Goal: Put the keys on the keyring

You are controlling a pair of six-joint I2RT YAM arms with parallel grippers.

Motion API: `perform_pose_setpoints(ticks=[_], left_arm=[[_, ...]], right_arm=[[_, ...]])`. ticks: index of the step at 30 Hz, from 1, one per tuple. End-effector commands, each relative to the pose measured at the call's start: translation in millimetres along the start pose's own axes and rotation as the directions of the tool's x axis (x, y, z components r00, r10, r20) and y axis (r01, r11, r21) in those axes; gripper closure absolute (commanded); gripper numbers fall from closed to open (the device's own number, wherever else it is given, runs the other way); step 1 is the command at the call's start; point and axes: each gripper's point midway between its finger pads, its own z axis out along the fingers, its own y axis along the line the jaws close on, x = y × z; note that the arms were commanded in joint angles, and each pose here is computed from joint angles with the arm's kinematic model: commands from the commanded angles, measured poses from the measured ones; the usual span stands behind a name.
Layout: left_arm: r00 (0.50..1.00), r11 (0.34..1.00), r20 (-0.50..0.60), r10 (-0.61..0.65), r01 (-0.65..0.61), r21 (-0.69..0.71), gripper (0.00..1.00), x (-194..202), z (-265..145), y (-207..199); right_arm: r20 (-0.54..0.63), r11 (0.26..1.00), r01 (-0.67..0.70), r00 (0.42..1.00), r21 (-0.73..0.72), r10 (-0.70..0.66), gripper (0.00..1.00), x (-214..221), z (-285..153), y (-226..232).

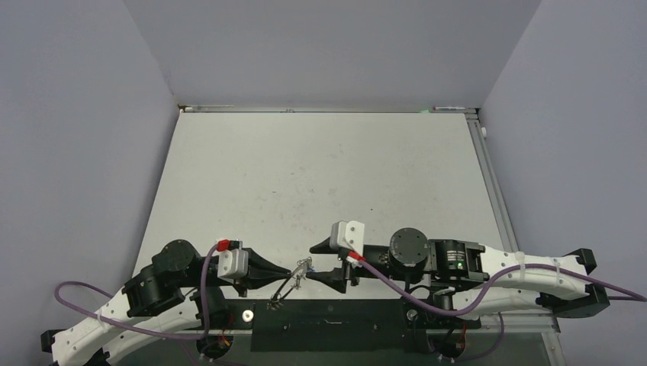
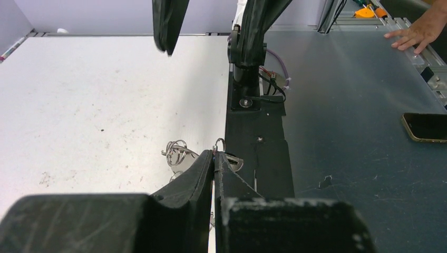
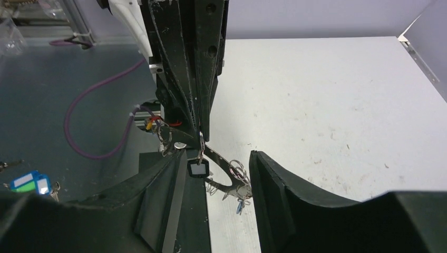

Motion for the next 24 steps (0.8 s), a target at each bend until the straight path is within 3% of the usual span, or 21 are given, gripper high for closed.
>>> perform_pose_setpoints(ticks=[1, 11, 24], left_arm=[[0.989, 1.0, 0.146, 0.027, -0.028, 0.004, 1.0, -36, 0, -2], [0.979, 0.999, 0.201, 0.027, -0.032, 0.022, 1.0, -44, 1, -5], [0.976, 0.999, 0.214, 0.025, -0.033, 0.033, 1.0, -45, -1, -8]], right_arm=[[0.155, 0.996, -0.086, 0.984, -0.011, 0.087, 0.53, -23, -10, 1], [0.191, 0.983, -0.148, 0.967, -0.11, 0.167, 0.64, -5, 2, 20], [0.18, 0.984, -0.144, 0.97, -0.108, 0.161, 0.78, -3, 15, 16]])
